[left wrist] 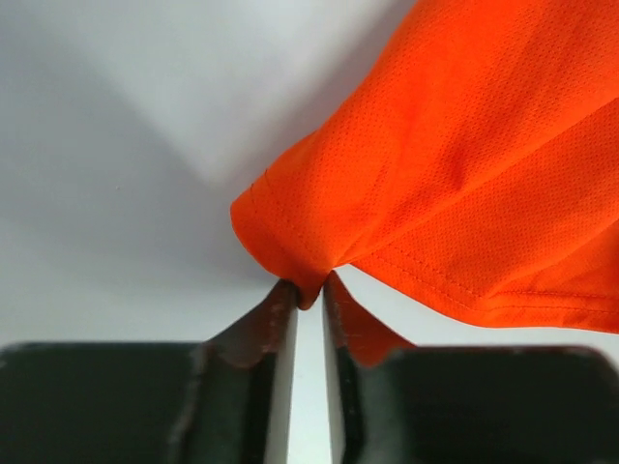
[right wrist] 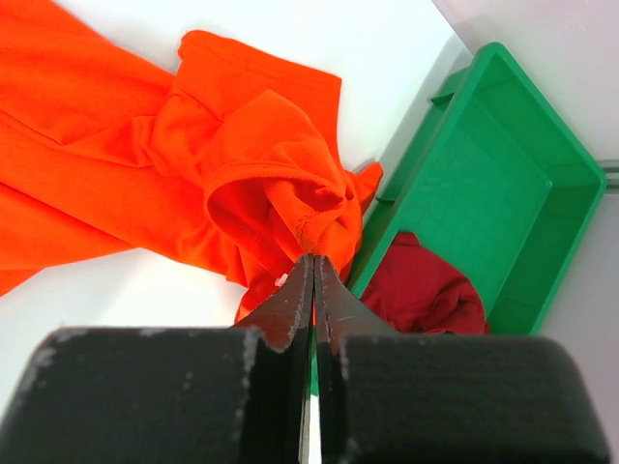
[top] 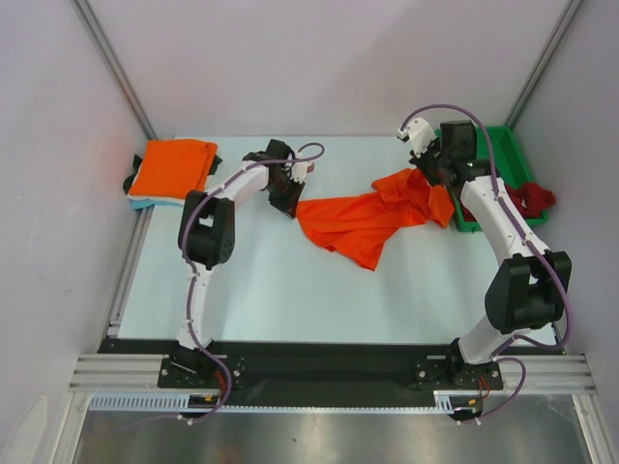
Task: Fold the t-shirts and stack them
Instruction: Flatten the tshirt out
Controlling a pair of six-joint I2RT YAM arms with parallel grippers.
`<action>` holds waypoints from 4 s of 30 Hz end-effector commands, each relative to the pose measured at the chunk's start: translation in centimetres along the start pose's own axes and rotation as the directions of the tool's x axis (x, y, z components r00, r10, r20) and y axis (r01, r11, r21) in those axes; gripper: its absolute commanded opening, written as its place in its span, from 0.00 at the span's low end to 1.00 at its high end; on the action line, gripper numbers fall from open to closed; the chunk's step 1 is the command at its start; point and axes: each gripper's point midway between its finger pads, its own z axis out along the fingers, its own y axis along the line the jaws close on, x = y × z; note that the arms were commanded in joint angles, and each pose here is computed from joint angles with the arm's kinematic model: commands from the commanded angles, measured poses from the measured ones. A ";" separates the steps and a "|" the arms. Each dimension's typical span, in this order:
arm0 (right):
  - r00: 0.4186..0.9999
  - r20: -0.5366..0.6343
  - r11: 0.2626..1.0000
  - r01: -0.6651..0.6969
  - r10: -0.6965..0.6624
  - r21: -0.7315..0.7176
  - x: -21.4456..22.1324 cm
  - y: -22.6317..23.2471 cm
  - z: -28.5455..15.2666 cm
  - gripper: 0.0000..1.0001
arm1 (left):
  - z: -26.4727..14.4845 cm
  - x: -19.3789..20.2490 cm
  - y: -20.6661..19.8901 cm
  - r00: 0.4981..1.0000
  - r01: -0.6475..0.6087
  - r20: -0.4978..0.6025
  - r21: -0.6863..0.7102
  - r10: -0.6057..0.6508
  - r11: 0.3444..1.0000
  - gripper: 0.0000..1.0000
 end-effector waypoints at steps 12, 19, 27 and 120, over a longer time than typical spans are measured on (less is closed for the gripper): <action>0.992 0.119 0.996 -0.049 0.040 0.070 -4.2 -2.5 -3.1 0.00 | -11.8 -3.4 1.9 0.962 -0.031 0.260 -0.201 0.084 0.979 0.00; 0.980 0.173 0.995 -0.102 0.101 -0.001 -5.3 0.4 -7.1 0.00 | -21.6 -2.3 0.7 0.879 -0.049 0.429 -0.352 0.208 0.935 0.00; 0.960 0.102 0.965 -0.259 0.261 -0.037 -0.5 2.6 -9.9 0.00 | -26.8 -0.3 -0.4 0.825 0.003 0.510 -0.432 0.242 0.902 0.00; 0.988 0.149 0.955 0.000 0.047 -0.298 -10.3 2.7 2.2 0.00 | -17.5 3.5 2.3 0.952 -0.009 0.282 -0.356 0.117 0.934 0.00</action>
